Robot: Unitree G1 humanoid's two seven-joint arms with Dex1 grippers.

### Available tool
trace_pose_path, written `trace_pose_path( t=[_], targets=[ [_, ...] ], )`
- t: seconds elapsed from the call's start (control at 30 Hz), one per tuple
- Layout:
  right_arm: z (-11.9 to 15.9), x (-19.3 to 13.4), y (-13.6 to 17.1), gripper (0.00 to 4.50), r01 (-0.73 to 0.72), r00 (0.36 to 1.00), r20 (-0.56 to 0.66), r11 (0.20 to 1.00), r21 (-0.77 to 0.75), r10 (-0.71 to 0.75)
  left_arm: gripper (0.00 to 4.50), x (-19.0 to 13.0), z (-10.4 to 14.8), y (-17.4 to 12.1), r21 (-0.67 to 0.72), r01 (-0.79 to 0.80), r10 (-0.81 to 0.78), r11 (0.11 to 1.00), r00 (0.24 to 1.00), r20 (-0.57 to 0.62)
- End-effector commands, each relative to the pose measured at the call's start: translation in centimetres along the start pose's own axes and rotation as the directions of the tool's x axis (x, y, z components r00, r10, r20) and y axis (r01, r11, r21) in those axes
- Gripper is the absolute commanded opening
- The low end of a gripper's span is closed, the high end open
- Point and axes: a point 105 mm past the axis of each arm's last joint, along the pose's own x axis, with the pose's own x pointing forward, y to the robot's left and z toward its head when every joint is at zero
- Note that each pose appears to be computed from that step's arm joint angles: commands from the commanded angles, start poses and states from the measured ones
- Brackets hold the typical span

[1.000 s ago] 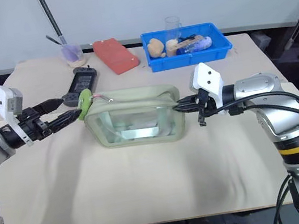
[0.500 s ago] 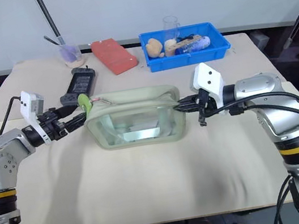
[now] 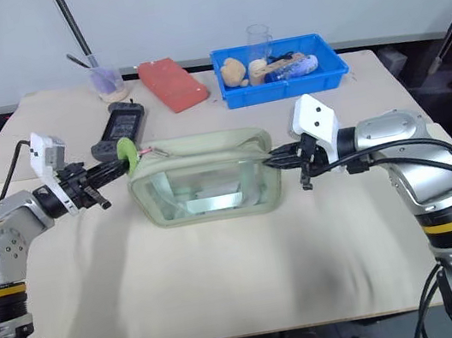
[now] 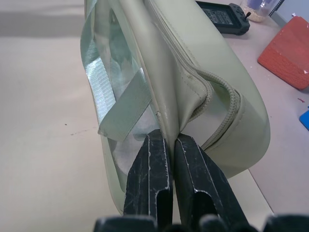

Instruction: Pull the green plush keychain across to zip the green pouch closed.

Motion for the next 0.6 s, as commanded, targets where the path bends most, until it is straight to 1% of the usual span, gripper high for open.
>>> trace_pose_path(
  t=[0.03, 0.1, 0.17, 0.3, 0.37, 0.43, 0.53, 0.57, 0.6],
  targets=[
    [1.3, -0.5, -0.7, 0.0, 0.034, 0.999, 0.032, 0.998, -0.052, -0.033, 0.06, -0.2, 4.6, -1.7, 0.081, 0.067, -0.074, 0.994, 0.993, 0.088],
    [1.4, -0.5, -0.7, 0.0, 0.034, 0.999, 0.033, 0.998, -0.052, -0.032, 0.06, 0.4, 6.0, -3.0, 0.103, 0.113, -0.123, 0.988, 0.988, 0.093],
    [1.4, -0.4, -0.7, 0.0, 0.033, 0.999, 0.035, 0.998, -0.053, -0.031, 0.06, 1.4, 6.5, -4.1, 0.13, 0.152, -0.161, 0.98, 0.985, 0.062],
    [1.6, -0.1, -0.7, 0.0, 0.029, 0.999, 0.041, 0.998, -0.055, -0.027, 0.06, 3.3, 5.4, -6.1, 0.213, 0.246, -0.24, 0.946, 0.969, -0.051],
    [1.6, 0.0, -0.7, 0.0, 0.029, 0.999, 0.044, 0.998, -0.054, -0.027, 0.06, 4.0, 4.5, -6.1, 0.253, 0.256, -0.237, 0.933, 0.966, -0.102],
    [1.6, 0.0, -0.7, 0.0, 0.032, 0.998, 0.047, 0.998, -0.05, -0.03, 0.06, 4.5, 4.1, -6.0, 0.264, 0.263, -0.237, 0.928, 0.963, -0.124],
    [1.5, -0.1, -0.6, 0.0, 0.037, 0.998, 0.047, 0.998, -0.047, -0.035, 1.05, 4.7, 4.5, -5.9, 0.285, 0.273, -0.247, 0.919, 0.961, -0.124],
    [1.5, -0.1, -0.6, 0.0, 0.039, 0.998, 0.047, 0.998, -0.046, -0.037, 1.46, 4.7, 4.7, -5.8, 0.287, 0.268, -0.244, 0.92, 0.963, -0.118],
    [1.4, -0.1, -0.6, 0.0, 0.041, 0.998, 0.046, 0.998, -0.045, -0.039, 1.99, 4.6, 5.1, -5.8, 0.291, 0.267, -0.246, 0.918, 0.963, -0.108]
  ],
)
